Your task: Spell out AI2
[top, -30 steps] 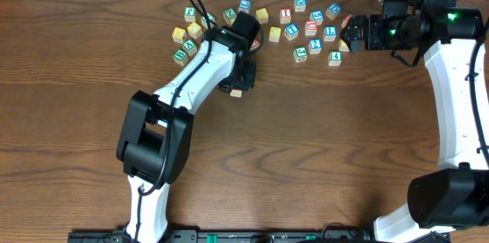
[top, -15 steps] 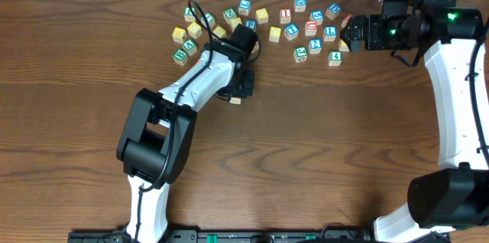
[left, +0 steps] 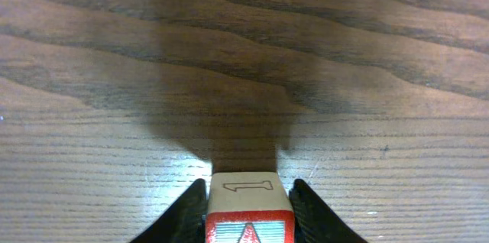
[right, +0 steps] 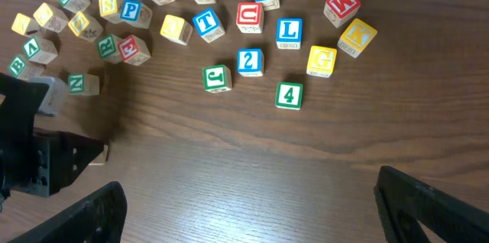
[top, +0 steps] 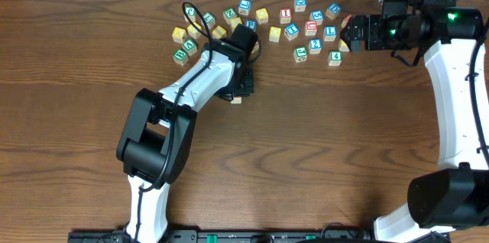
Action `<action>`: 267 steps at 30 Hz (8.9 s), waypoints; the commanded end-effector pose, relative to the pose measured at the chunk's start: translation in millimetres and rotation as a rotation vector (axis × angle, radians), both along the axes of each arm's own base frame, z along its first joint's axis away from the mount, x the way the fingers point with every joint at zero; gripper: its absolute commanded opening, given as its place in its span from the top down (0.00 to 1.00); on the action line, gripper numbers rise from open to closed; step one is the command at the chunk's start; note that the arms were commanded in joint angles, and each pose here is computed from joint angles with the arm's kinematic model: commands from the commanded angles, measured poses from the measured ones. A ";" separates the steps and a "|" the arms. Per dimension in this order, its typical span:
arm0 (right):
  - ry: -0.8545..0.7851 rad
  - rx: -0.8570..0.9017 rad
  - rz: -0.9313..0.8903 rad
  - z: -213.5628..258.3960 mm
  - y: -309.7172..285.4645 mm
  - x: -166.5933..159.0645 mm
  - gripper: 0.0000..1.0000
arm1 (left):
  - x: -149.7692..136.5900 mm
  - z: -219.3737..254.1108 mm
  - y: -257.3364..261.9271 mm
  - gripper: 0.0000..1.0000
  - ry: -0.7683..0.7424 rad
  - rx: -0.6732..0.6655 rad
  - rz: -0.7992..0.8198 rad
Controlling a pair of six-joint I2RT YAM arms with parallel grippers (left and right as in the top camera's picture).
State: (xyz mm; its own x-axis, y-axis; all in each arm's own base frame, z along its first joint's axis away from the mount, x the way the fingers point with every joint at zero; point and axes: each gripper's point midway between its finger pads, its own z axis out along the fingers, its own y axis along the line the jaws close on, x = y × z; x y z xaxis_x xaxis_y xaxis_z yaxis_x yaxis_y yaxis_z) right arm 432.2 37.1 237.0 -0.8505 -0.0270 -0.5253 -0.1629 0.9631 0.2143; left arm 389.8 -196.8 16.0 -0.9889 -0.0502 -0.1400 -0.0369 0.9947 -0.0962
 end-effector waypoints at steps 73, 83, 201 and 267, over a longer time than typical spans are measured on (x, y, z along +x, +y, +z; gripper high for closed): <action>0.008 0.010 -0.007 -2.5 1.3 1.2 0.01 | 52.4 96.8 16.3 0.37 -0.229 -0.035 -0.099; 0.008 0.025 0.024 -1.6 19.5 0.1 0.01 | 54.8 193.7 50.6 0.37 -0.427 -0.087 -0.025; -0.165 -0.179 -0.202 -183.1 129.2 218.1 0.76 | 16.4 196.0 215.3 0.37 -0.295 0.125 0.324; 0.494 -0.376 0.040 -201.1 230.8 -12.5 0.81 | 28.9 202.2 215.2 0.37 -0.352 0.115 0.328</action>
